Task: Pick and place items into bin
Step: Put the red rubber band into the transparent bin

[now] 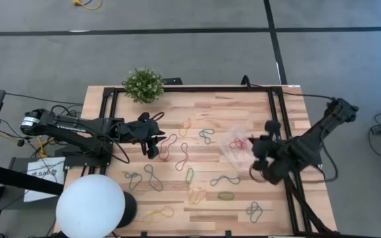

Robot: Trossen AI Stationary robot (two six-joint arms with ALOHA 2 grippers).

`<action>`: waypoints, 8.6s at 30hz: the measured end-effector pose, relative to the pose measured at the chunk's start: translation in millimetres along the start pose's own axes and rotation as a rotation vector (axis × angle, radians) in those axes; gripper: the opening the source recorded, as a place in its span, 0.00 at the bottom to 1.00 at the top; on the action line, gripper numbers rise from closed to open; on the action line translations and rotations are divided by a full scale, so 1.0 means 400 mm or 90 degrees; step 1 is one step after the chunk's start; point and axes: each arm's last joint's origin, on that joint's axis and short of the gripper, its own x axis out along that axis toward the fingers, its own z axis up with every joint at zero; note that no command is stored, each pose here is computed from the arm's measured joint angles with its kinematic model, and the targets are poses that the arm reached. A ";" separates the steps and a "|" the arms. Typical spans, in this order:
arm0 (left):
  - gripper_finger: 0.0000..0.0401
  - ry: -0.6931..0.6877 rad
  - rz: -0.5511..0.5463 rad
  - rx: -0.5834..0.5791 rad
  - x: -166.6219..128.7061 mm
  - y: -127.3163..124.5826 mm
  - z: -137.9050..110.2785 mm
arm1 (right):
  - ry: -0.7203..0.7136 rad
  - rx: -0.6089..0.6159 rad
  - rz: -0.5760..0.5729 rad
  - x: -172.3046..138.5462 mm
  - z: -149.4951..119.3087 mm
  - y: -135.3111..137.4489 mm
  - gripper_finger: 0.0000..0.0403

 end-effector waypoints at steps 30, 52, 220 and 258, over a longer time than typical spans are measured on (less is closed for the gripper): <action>0.19 0.009 0.003 0.018 0.001 0.001 -0.005 | 0.332 -0.005 0.195 0.458 -0.028 -0.004 0.00; 0.19 0.007 0.005 0.002 0.002 0.001 -0.005 | 0.381 -0.066 0.205 0.473 0.025 -0.010 0.23; 0.23 0.129 0.129 0.052 0.201 0.003 0.125 | -0.006 -0.114 0.038 0.344 0.120 0.033 0.00; 0.23 0.124 0.121 0.033 0.201 0.002 0.127 | 0.320 -0.041 0.147 0.427 0.015 0.076 0.09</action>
